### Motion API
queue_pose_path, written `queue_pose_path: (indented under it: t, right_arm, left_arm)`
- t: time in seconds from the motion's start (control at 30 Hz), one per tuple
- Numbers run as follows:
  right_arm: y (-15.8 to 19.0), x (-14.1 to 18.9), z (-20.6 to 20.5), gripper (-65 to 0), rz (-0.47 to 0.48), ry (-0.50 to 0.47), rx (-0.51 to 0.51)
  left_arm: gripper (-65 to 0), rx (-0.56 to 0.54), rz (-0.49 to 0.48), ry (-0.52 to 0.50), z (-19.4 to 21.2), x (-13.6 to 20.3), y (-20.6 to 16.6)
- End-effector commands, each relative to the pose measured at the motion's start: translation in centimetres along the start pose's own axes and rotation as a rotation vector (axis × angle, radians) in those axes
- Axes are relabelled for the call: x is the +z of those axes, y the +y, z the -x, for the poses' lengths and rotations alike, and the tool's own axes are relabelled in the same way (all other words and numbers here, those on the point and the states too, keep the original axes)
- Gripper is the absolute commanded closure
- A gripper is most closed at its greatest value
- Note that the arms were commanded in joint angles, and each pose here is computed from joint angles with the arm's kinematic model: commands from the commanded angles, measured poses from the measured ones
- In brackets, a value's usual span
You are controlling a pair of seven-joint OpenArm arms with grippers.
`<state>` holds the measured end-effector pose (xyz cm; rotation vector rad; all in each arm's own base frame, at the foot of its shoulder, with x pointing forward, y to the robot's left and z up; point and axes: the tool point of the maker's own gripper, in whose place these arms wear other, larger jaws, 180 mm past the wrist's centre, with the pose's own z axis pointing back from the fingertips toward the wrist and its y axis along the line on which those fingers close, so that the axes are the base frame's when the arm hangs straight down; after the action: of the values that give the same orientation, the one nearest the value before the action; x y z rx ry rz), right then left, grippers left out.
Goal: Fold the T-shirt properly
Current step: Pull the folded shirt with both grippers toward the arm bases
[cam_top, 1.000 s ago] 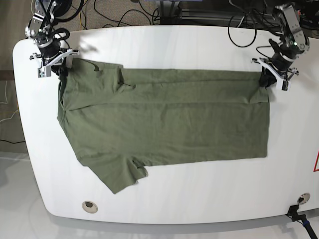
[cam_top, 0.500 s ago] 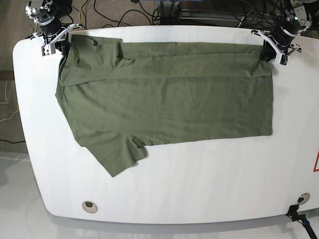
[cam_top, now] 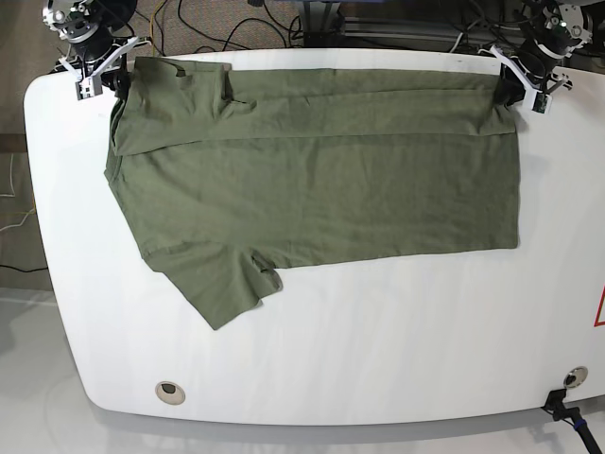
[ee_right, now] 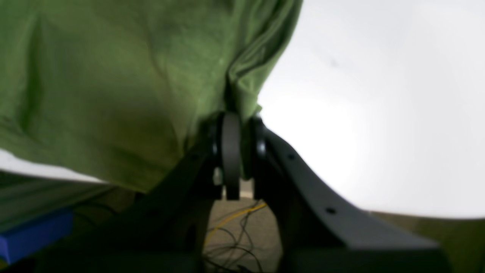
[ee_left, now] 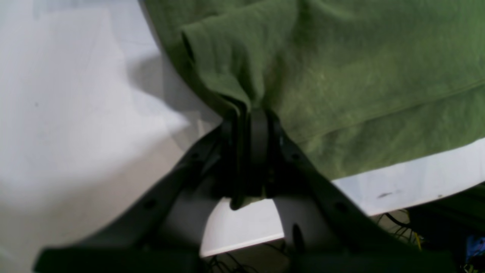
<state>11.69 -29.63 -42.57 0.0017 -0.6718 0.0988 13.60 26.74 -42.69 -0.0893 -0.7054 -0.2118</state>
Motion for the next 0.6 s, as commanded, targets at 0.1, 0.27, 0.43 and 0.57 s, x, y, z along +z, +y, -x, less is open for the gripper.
queue_pose_path:
  t: [0.1, 0.27, 0.43, 0.57]
  right_arm:
    - [-2.1, -0.5, 0.9, 0.0, 0.043, 0.065, 0.024]
    - [-2.2, -0.6, 0.8, 0.0, 0.042, 0.067, 0.028]
    - [-2.2, -0.5, 0.8, 0.0, 0.042, 0.066, 0.023]
    - [-2.1, -0.4, 0.1, -14.3, 0.043, 0.048, 0.034]
  left_arm:
    - [0.0, -0.052, -0.022, 0.206, 4.2, 0.4, 0.4]
    - [-3.0, -0.054, -0.023, 0.203, 4.0, 0.3, 0.5]
    - [-3.7, -0.05, -0.023, 0.205, 4.2, 0.4, 0.5]
    - [-21.8, -0.052, -0.023, 0.202, 4.0, 0.4, 0.4]
